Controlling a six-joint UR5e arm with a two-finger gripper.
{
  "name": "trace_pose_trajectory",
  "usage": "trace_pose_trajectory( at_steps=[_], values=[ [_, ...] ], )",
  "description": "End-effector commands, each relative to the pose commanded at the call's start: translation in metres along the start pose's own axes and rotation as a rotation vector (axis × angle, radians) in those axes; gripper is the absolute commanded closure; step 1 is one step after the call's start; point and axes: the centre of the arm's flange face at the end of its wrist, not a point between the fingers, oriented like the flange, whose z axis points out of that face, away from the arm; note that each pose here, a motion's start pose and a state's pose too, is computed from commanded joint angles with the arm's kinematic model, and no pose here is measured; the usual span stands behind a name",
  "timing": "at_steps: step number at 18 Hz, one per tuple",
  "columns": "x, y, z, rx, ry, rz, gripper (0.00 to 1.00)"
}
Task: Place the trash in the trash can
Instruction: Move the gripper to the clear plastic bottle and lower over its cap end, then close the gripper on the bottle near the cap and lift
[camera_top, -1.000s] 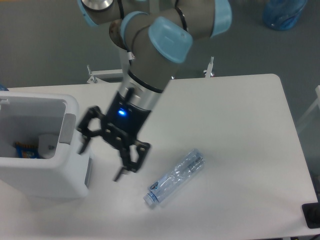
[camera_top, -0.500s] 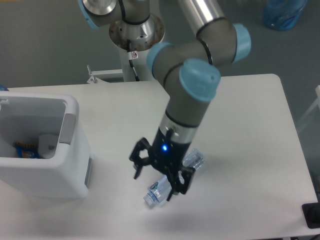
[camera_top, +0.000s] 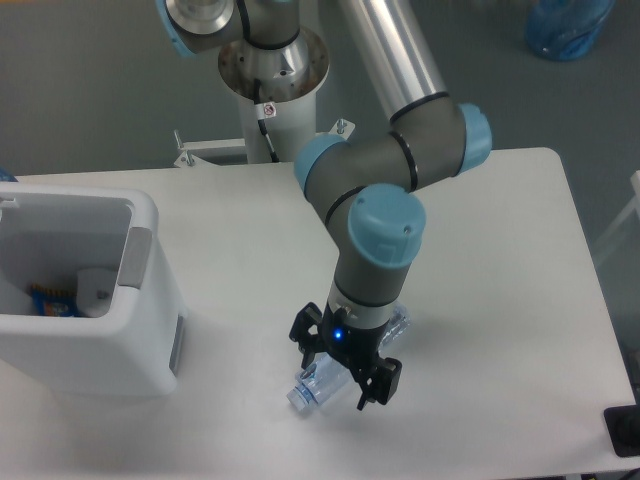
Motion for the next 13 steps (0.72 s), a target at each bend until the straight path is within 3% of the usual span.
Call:
trace_pose_trajectory(
  at_steps=[13],
  values=[
    [0.033,-0.015,0.051,-0.187,-0.007,0.071,0.0]
  ],
)
